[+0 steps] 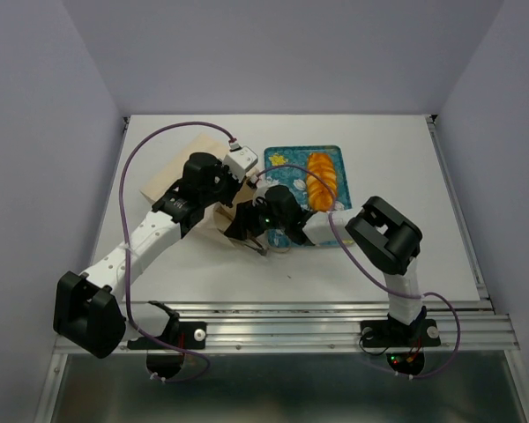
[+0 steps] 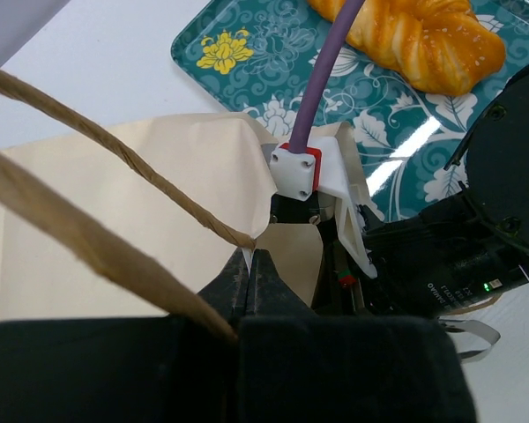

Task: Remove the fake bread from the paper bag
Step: Take out the fake bread from the paper bag.

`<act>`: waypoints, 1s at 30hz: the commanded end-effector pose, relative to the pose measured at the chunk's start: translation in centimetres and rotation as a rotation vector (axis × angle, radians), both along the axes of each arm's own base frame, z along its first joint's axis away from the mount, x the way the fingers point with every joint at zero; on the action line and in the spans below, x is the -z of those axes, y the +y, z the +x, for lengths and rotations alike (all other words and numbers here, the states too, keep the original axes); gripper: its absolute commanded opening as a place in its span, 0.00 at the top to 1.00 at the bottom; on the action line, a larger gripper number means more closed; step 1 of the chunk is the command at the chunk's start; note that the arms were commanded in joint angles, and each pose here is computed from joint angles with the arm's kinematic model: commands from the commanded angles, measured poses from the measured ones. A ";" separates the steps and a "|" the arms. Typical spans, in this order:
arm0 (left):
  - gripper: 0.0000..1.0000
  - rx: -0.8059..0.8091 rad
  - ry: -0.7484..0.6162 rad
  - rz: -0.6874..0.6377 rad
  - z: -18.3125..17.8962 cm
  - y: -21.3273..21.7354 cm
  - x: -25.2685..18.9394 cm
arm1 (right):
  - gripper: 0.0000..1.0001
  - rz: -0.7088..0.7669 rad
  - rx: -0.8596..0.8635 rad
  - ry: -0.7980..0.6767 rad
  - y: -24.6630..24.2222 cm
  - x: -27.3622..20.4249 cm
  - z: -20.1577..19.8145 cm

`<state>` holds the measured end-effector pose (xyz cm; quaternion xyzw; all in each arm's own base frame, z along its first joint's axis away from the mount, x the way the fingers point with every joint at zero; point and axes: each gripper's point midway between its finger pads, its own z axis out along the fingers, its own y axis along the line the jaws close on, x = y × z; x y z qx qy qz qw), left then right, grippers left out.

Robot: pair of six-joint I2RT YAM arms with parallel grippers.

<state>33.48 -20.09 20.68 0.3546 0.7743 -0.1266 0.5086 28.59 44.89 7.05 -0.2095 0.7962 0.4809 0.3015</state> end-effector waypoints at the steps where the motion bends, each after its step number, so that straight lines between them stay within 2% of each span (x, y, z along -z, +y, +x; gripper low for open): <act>1: 1.00 0.098 -0.107 -0.108 -0.1 -2.6 -4.2 | 0.27 0.035 -0.028 0.016 1.3 -0.6 0.0; 8: 1.00 0.137 -0.103 -0.110 -0.8 -3.2 -4.0 | 0.27 0.039 -0.033 0.025 2.0 -0.6 0.4; 12: 1.00 0.144 -0.104 -0.104 -0.9 -3.3 -3.9 | 0.32 0.040 -0.034 0.016 2.2 -0.6 0.7; 17: 1.00 0.121 -0.102 -0.094 -0.8 -3.0 -3.6 | 0.51 0.054 -0.035 0.009 2.1 -1.3 0.6; 23: 1.00 0.098 -0.106 -0.086 -0.6 -2.7 -3.6 | 0.68 0.047 0.007 -0.029 1.2 -2.1 0.8; 26: 1.00 0.083 -0.103 -0.079 -0.3 -2.5 -3.4 | 0.76 0.044 0.043 -0.052 0.5 -2.9 1.0; 30: 1.00 0.063 -0.104 -0.063 -0.2 -2.2 -3.2 | 0.81 0.034 0.107 -0.083 -0.7 -3.8 1.5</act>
